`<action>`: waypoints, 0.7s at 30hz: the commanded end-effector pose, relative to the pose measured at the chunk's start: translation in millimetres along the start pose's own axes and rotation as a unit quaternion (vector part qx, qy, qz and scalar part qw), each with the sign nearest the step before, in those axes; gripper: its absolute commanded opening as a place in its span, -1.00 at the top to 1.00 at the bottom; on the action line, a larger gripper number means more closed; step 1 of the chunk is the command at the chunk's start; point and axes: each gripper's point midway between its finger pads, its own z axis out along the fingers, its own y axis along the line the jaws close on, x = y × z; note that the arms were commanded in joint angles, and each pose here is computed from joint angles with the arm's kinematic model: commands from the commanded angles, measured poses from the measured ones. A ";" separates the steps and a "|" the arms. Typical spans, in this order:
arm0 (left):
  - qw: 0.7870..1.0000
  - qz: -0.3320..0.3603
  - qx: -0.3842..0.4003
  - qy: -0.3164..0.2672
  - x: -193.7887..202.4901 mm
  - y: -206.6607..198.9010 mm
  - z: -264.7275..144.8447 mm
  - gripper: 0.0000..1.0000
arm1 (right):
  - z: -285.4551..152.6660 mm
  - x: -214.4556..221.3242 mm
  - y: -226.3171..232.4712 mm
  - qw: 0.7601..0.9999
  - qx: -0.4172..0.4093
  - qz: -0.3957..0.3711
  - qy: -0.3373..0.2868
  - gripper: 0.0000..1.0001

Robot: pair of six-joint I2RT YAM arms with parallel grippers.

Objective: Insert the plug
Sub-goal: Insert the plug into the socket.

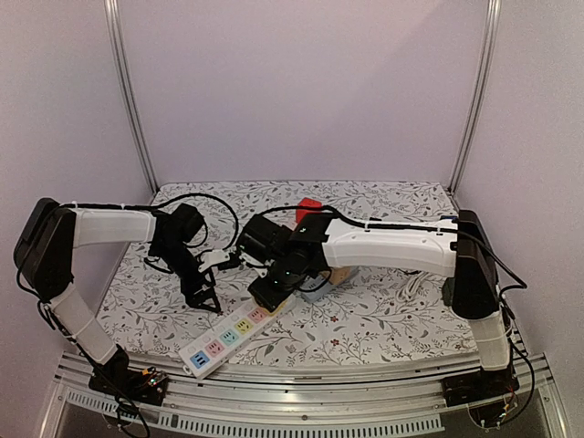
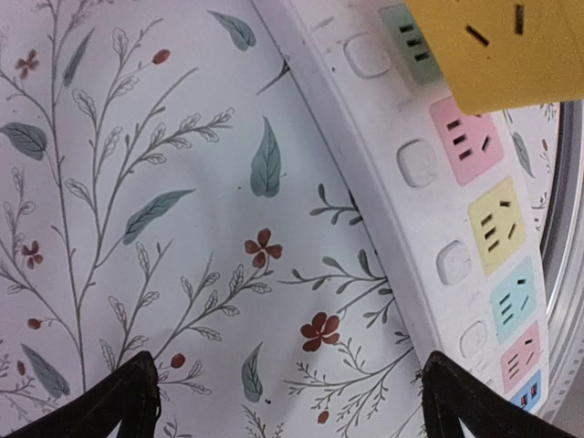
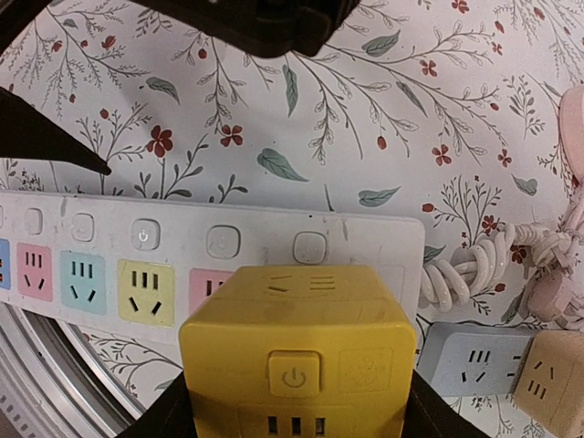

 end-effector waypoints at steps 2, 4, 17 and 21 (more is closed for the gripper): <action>1.000 0.004 0.008 0.010 2.7 -2.7 8.4 -0.99 | -37.1 -24.6 2.1 0.998 -0.010 0.012 -0.056 1.00; 1.000 0.001 0.006 0.013 3.6 -1.4 8.9 -0.99 | -38.0 -24.5 -1.1 0.998 -0.007 0.023 -0.056 1.00; 1.000 0.001 0.002 0.015 5.2 -1.9 7.4 -0.99 | -18.5 -11.6 5.1 0.999 -0.018 0.031 -0.027 1.00; 1.000 0.000 0.003 0.015 5.6 -2.0 8.3 -0.99 | -11.3 -7.5 6.2 0.999 -0.018 0.028 -0.020 1.00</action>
